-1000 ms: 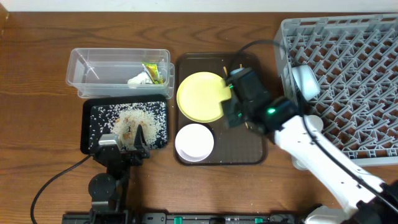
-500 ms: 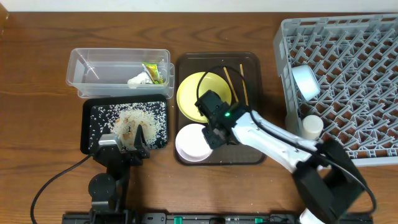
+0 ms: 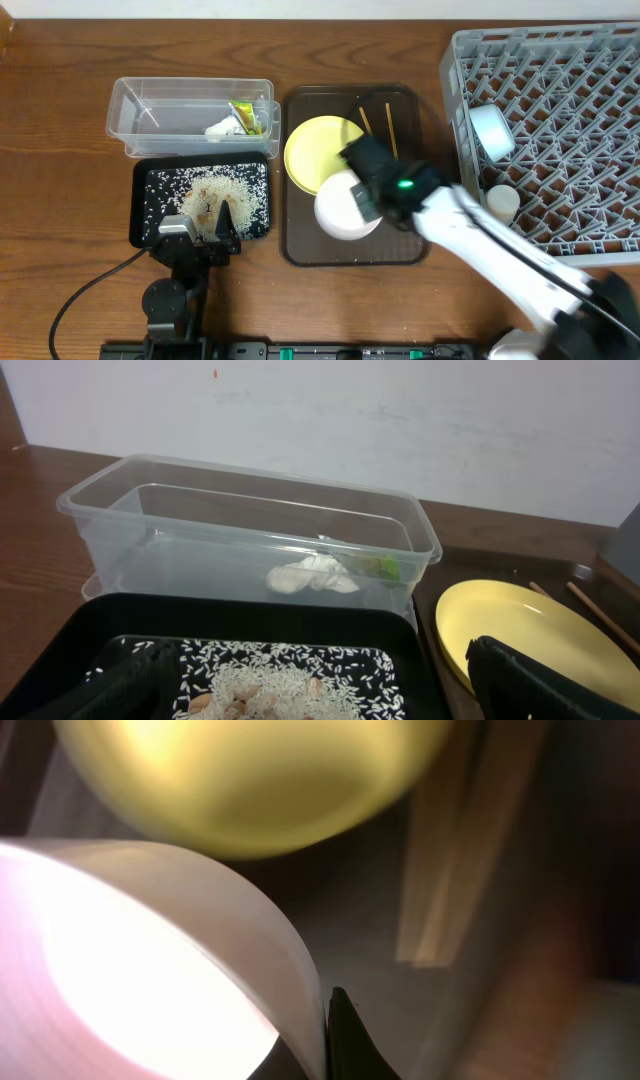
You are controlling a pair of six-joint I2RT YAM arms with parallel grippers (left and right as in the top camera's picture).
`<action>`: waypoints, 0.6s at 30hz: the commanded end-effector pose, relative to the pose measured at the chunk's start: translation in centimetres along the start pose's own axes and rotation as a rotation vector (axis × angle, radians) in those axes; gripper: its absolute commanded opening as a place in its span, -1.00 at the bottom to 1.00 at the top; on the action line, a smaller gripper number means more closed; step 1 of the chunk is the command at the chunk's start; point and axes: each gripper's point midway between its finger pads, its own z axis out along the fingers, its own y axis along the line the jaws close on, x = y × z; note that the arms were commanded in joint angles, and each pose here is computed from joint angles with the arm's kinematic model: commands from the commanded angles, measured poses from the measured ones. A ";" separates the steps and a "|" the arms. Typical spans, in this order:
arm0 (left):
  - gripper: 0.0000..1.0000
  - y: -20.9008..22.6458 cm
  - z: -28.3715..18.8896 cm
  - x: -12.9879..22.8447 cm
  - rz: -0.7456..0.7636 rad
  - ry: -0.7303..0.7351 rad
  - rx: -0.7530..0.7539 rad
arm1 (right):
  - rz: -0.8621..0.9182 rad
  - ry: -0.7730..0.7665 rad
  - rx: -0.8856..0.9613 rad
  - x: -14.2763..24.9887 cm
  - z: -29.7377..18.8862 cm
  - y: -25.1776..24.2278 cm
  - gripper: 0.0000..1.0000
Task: Sort waste into correct bins and load items into the dishwasher rack
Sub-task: 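Grasp the white bowl rim with the right gripper and lift, then set the white bowl into the dish rack and release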
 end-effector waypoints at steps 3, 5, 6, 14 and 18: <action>0.87 0.2 0.2 1.5 0.012 0.037 0.000 | 0.316 -0.274 0.561 -3.0 -7.5 -15.7 -0.97; 0.87 0.2 0.2 1.5 0.012 0.037 0.000 | 0.414 -0.332 0.724 -2.6 -10.2 -20.0 -0.97; 0.87 0.2 0.2 1.5 0.012 0.037 0.000 | 0.459 -0.356 0.803 -2.4 -11.4 -22.0 -0.97; 0.87 0.2 0.2 1.5 0.012 0.037 0.000 | 0.667 -0.396 1.128 -0.3 -15.9 -32.0 -0.98; 0.87 0.2 0.2 1.5 0.012 0.037 0.000 | 0.719 -0.325 1.204 1.9 -15.7 -35.1 -0.97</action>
